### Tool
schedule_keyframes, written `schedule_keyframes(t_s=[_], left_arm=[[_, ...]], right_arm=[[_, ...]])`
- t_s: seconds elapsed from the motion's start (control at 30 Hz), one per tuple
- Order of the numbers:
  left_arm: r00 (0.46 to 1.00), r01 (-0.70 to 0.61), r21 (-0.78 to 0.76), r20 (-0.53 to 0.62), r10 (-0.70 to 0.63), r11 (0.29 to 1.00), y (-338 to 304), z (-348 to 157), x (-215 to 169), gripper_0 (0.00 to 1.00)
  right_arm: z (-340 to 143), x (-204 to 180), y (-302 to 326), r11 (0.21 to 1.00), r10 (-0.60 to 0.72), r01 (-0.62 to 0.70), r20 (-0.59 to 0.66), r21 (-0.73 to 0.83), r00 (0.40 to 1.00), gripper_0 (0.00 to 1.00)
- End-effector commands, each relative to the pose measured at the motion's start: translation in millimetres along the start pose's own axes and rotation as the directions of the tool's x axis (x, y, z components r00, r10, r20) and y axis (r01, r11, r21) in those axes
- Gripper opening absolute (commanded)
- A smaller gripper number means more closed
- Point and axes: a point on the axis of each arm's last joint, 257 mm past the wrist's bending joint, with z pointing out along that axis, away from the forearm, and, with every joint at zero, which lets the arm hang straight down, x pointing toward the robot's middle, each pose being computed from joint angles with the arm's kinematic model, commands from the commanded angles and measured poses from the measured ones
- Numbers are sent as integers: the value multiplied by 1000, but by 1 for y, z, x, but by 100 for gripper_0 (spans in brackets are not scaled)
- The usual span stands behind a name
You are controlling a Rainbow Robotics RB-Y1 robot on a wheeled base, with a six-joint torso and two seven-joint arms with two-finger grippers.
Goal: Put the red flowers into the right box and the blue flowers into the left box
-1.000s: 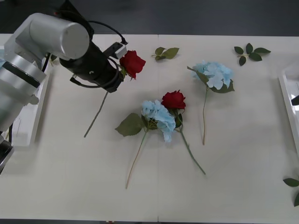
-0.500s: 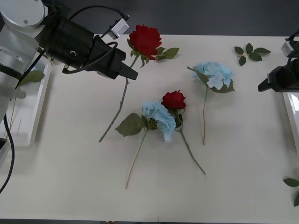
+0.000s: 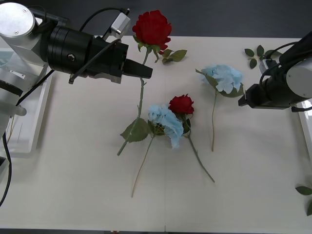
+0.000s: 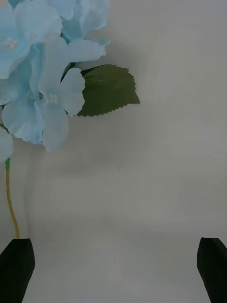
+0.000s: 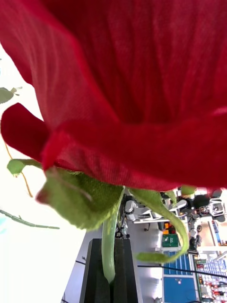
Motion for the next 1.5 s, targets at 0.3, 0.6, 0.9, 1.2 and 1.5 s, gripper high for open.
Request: schedule_keyframes(t_s=[0.3,0.6,0.9,1.2,1.5], left_arm=[[992,-113,46,65,110,993,-18,-10,-16,0],[988,-128,100,96,119,987,-33,-8,-23,0],[988,-126,105,99,116,986,-34,-6,-23,0],[988,-126,105,99,116,986,-34,-6,-23,0],[988,-126,105,99,116,986,-34,-6,-23,0]], right_arm=[[-24,-31,0,979,-75,88,72,-184,995,100],[-47,-32,35,854,-129,213,205,-474,970,100],[-75,-2,67,635,-101,366,397,-680,912,100],[-96,23,110,480,-48,478,521,-736,852,100],[-126,45,171,320,86,537,588,-781,804,100]])
